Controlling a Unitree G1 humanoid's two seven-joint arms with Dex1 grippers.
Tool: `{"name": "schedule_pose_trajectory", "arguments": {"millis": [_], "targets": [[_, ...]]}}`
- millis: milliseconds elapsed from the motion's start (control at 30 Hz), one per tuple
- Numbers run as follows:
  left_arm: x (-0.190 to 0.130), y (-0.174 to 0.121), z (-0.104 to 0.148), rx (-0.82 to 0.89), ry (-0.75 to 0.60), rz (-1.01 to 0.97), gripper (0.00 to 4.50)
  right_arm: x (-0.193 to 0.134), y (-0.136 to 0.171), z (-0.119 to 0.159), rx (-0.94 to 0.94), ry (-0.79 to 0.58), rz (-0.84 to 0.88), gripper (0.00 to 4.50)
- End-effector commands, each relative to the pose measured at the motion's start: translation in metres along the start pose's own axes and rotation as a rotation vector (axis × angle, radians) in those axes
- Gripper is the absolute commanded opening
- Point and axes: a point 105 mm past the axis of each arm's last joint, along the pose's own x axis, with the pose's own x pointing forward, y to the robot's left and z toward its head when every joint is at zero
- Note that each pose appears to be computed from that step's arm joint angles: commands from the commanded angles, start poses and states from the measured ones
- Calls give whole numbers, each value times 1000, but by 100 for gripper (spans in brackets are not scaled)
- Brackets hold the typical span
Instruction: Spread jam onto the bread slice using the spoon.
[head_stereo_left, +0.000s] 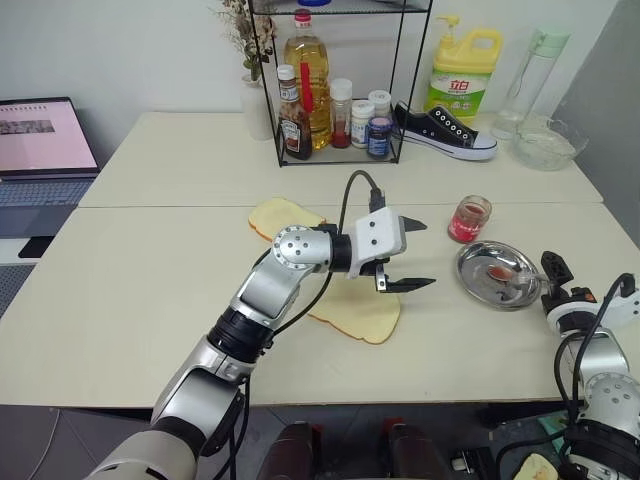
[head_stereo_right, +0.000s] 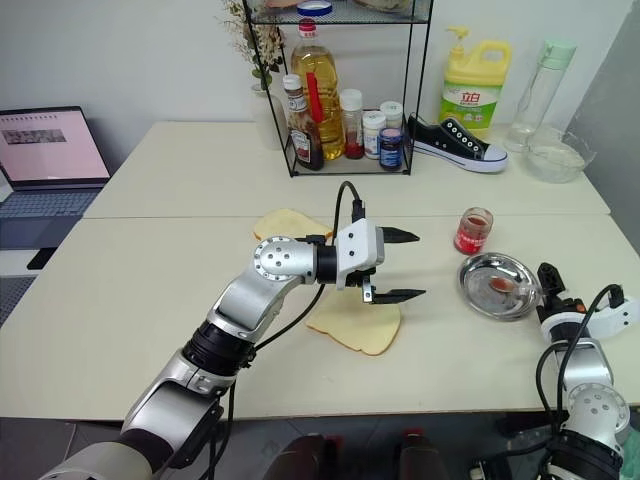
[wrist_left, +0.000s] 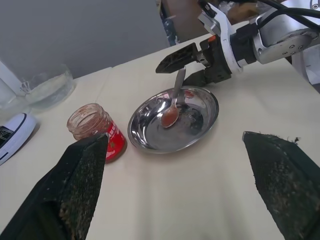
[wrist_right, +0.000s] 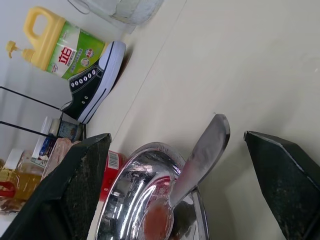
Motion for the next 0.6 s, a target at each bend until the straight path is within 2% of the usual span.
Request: {"name": "schedule_pose_trajectory", "arguments": {"millis": [33, 167, 333, 467, 600], "targets": [[-1, 4, 16, 59, -28, 7, 448, 0, -4, 4, 7, -24, -5, 450], [-1, 5, 17, 61, -30, 8, 450, 2, -6, 3, 9, -24, -1, 323], [-1, 7, 18, 62, -31, 13, 450, 4, -6, 4, 12, -31, 9, 129], [-2, 9, 17, 62, -25, 19, 450, 4, -5, 4, 29, -41, 29, 2], [-5, 11, 15, 60, -18, 32, 450, 3, 3, 4, 45, -39, 78, 2]]}}
